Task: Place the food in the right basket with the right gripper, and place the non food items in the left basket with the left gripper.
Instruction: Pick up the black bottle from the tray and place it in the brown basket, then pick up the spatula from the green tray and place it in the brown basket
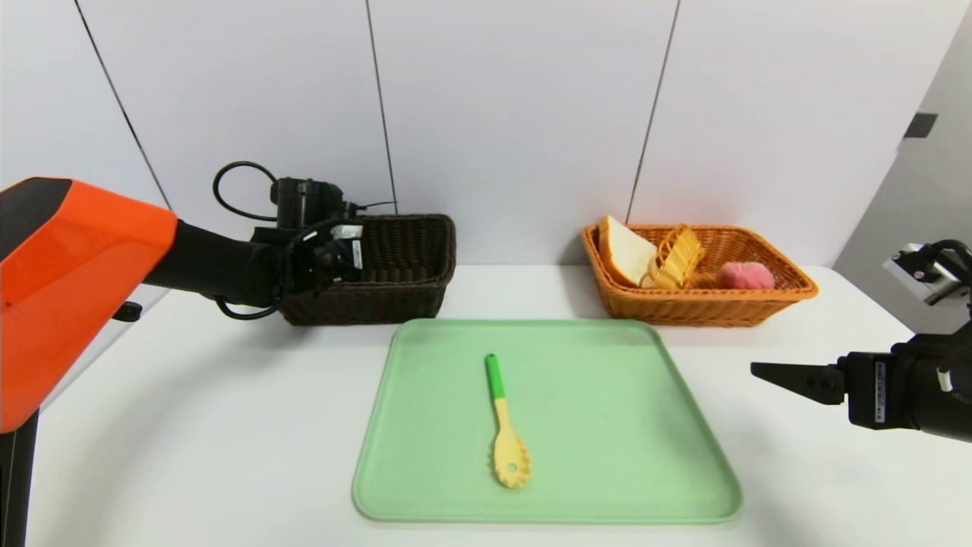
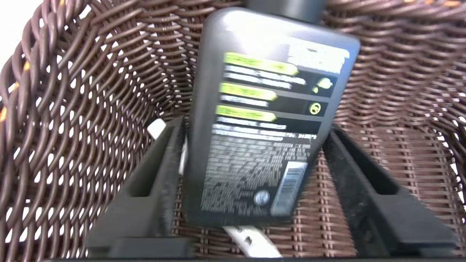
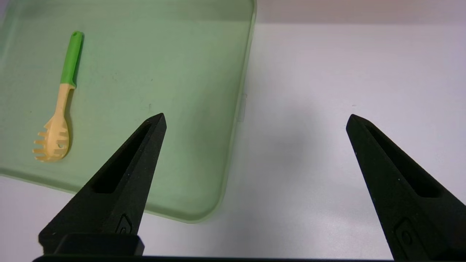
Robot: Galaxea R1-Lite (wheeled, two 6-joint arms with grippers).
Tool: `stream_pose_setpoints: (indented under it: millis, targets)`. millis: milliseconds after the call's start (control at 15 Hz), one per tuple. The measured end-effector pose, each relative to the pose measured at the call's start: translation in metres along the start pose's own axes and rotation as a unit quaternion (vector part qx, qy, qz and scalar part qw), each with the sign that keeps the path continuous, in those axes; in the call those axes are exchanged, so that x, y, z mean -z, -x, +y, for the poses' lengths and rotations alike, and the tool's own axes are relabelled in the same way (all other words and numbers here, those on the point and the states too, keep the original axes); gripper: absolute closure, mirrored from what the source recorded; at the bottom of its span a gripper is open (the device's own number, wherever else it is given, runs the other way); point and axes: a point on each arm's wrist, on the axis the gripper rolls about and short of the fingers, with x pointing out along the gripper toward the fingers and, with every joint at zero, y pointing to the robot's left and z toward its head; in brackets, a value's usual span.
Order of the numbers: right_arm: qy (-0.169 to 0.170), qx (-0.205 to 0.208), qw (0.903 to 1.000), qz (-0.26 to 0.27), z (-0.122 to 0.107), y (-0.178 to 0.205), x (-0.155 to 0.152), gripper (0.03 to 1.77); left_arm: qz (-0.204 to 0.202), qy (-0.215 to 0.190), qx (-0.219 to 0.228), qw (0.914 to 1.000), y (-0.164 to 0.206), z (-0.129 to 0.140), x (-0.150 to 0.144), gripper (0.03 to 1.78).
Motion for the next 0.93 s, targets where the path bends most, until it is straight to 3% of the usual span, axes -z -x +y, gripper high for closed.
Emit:
stream_pose_setpoints:
  millis: [400,533,733,933]
  targets:
    - [-0.001,0.0,1.0,0.001,0.0,0.0,0.001,0.09,-0.012,0.003,0.002,0.9999,0.034,0.001,-0.042,0.29]
    - [-0.005,-0.001,1.0,0.002,0.0,0.0,0.001,0.09,0.001,-0.005,0.014,0.9999,0.07,-0.006,-0.064,0.25]
    - [-0.006,-0.002,1.0,0.003,0.0,0.0,0.002,0.09,0.034,0.003,0.074,0.9967,0.147,-0.041,-0.095,0.2]
    - [-0.013,-0.001,0.9999,0.003,0.0,0.0,0.002,0.09,0.104,0.039,0.14,0.9839,0.218,-0.08,-0.097,0.17]
